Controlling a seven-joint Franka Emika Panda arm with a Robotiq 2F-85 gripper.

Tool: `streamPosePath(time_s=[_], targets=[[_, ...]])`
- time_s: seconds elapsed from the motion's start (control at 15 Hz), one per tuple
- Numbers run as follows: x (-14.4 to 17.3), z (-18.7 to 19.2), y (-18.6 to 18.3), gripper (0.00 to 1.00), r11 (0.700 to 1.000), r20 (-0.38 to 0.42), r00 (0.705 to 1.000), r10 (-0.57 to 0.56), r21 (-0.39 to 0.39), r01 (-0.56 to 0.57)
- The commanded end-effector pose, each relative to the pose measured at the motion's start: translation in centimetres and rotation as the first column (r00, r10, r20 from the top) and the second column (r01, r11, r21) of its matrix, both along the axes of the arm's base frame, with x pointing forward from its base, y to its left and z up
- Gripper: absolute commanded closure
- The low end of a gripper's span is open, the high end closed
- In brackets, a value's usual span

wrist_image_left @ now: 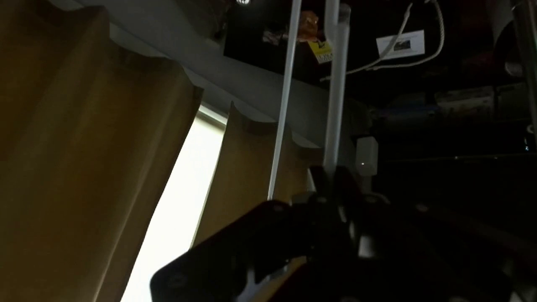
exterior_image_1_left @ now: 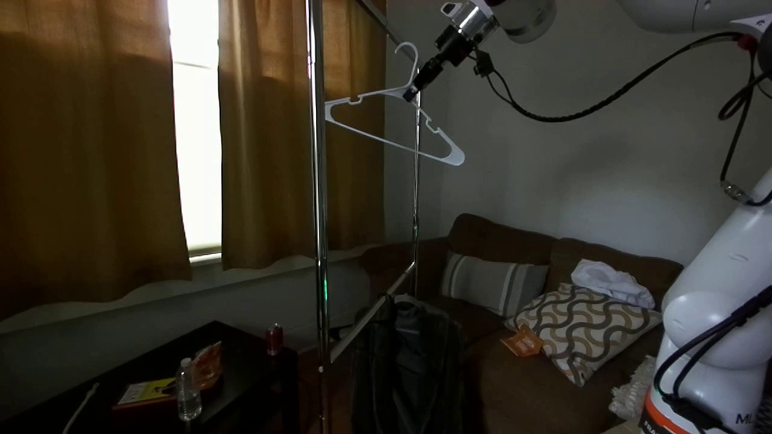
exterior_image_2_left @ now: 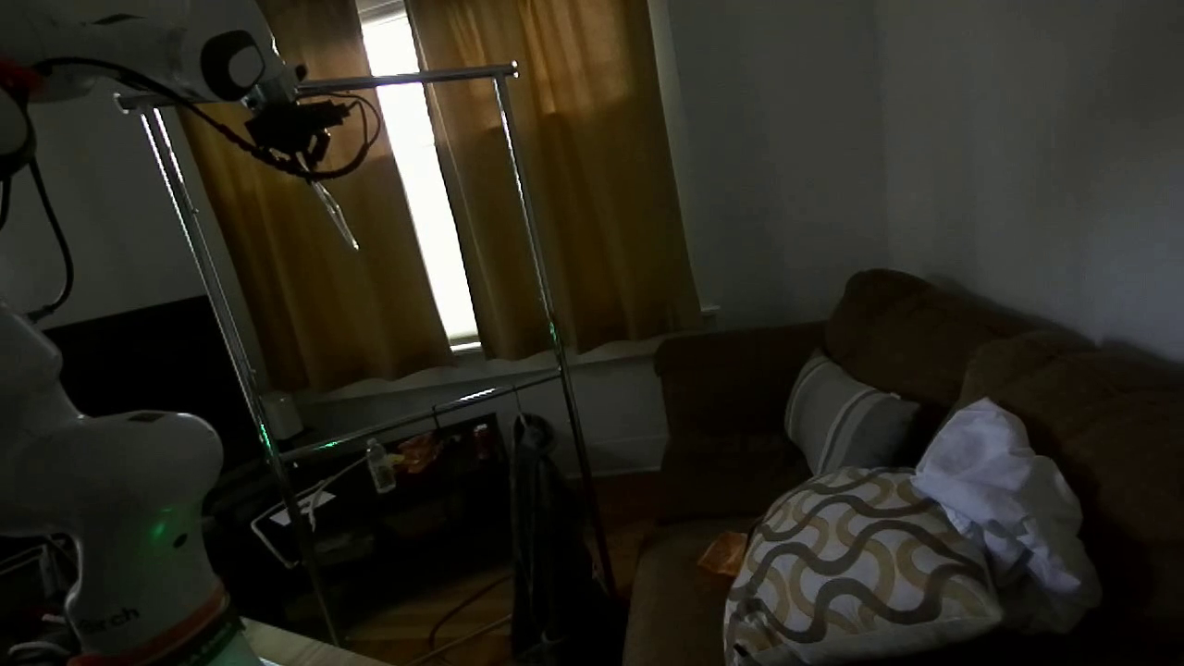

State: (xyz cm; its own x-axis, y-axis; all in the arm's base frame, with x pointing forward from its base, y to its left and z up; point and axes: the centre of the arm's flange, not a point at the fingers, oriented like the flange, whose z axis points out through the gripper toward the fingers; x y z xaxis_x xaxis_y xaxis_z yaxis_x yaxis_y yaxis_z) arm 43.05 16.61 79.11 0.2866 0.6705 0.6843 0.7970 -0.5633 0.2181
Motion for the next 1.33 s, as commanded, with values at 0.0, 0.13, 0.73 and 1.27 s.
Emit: streamPosePath(time_s=[0.0, 0.13, 0.73, 1.27], targets=[[1.8, 1.9, 1.5, 0.98, 0.993, 0.064, 0.994, 0.093, 0.074, -0.097], [2.2, 2.7, 2.0, 0.98, 0.984, 0.089, 0.987, 0.137, 0.104, -0.146], [2.0, 6.3, 2.3, 0.98, 0.962, 0.168, 0.963, 0.21, 0.141, -0.235], [2.5, 7.6, 2.4, 0.98, 0.943, 0.196, 0.947, 0.255, 0.164, -0.288]])
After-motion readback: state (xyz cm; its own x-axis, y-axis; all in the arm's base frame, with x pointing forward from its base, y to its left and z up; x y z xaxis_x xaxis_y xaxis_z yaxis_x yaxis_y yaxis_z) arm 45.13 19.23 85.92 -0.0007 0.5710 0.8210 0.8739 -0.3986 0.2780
